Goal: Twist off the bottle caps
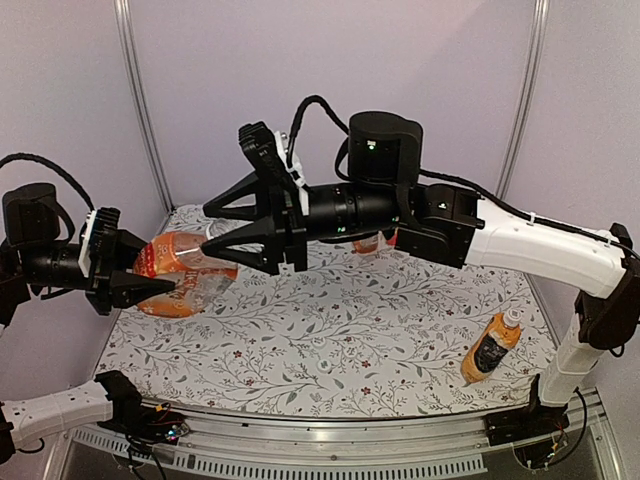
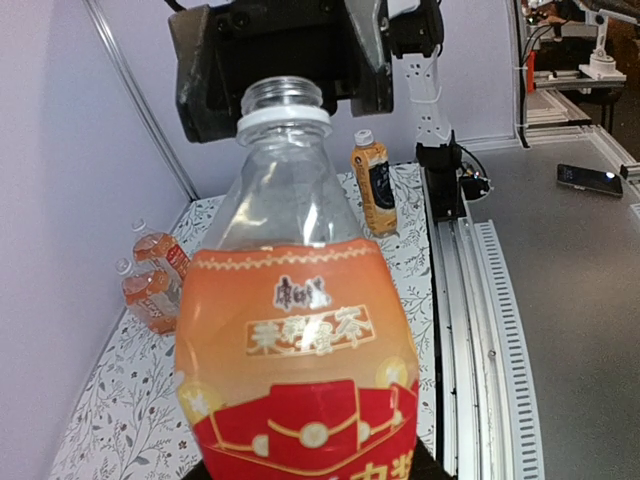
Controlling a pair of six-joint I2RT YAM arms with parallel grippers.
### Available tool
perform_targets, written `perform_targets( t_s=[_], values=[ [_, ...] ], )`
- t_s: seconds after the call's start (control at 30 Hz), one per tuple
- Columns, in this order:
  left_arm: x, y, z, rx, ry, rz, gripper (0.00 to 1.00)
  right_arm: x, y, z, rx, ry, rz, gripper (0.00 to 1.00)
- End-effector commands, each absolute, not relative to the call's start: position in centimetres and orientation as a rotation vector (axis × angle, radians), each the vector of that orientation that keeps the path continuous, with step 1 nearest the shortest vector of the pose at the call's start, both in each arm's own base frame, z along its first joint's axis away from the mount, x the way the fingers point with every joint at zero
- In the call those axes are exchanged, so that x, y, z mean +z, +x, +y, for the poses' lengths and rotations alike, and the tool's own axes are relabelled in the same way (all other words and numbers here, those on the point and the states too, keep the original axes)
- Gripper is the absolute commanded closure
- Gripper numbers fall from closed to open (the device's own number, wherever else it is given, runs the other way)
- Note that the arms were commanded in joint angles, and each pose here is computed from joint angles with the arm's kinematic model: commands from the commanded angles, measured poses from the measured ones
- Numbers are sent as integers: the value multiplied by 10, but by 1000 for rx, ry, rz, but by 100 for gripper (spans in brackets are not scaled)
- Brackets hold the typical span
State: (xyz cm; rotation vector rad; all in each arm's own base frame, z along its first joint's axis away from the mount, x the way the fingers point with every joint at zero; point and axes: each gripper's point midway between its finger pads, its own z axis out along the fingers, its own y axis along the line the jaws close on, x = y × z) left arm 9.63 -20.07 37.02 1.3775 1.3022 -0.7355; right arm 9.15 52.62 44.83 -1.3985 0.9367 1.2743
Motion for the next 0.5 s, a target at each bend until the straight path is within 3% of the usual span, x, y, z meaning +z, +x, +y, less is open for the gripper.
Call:
perform_targets(
  t_s=[0.0,0.33,0.47],
  values=[
    [377,97,-200,-731,1371,1291,75,427,101,534,1238,-1407,1009,45],
    [377,96,-200,-730,1373,1286,75,410,109,539,1211,-1433,1069,53],
    [375,97,-200,-728,1373,1293,75,412,104,539,1242,-1451,1057,71]
  ],
)
